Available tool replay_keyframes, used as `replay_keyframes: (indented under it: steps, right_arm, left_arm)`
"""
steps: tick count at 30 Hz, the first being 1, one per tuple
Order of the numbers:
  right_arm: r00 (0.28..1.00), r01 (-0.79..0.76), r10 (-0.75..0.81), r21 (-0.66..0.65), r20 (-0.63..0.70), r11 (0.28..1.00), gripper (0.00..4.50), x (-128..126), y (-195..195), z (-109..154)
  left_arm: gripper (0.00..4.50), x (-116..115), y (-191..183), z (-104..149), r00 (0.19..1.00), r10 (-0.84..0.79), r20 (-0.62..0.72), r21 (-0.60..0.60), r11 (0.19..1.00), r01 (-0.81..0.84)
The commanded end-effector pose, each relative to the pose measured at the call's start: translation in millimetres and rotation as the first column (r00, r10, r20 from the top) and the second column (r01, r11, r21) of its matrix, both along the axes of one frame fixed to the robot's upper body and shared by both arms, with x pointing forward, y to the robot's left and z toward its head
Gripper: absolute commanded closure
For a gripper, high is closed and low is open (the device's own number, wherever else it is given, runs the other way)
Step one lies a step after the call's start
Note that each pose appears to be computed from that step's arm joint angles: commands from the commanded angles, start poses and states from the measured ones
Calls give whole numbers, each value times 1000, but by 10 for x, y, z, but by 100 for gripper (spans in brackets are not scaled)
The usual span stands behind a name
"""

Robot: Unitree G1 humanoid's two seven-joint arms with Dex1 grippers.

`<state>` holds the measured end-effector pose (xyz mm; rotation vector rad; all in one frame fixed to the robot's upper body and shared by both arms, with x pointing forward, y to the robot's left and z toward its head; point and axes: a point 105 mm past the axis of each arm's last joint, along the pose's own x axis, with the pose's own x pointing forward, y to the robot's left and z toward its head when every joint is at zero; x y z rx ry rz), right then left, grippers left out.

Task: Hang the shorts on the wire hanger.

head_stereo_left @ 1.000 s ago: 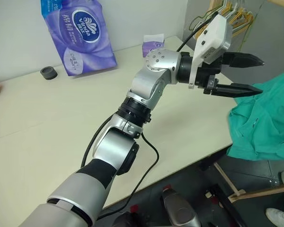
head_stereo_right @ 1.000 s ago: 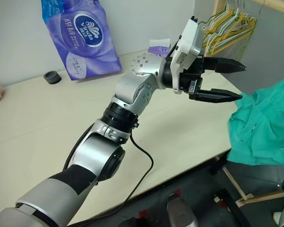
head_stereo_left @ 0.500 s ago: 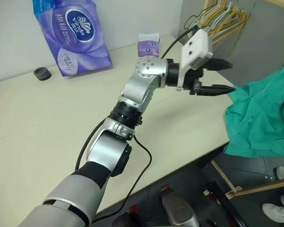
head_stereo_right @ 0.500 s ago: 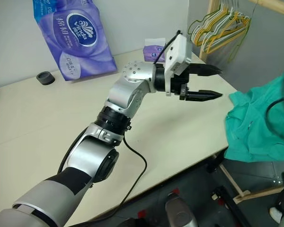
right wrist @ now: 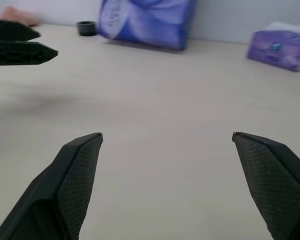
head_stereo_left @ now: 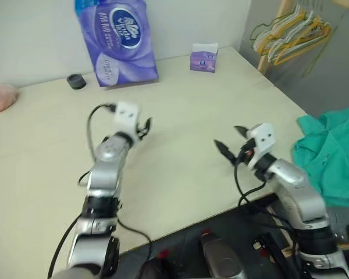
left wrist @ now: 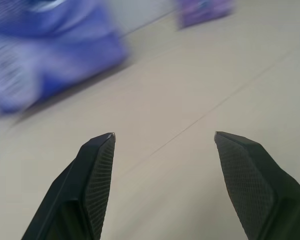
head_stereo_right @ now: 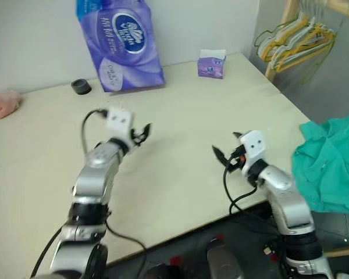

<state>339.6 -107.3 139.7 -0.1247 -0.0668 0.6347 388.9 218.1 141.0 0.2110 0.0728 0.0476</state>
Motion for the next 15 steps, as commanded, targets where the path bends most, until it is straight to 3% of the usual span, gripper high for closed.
replay_keyframes:
  steps: [1, 15]
  right_arm:
    - [998, 13, -15, 43, 55, 999, 7, 135, 38, 98]
    - [996, -78, 77, 58, 34, 995, 7, 174, 207, -3]
  left_arm:
    - [116, -97, 274, 93, 988, 151, 45, -87, 985, -146]
    - [116, -104, 107, -33, 998, 6, 60, 32, 999, -8]
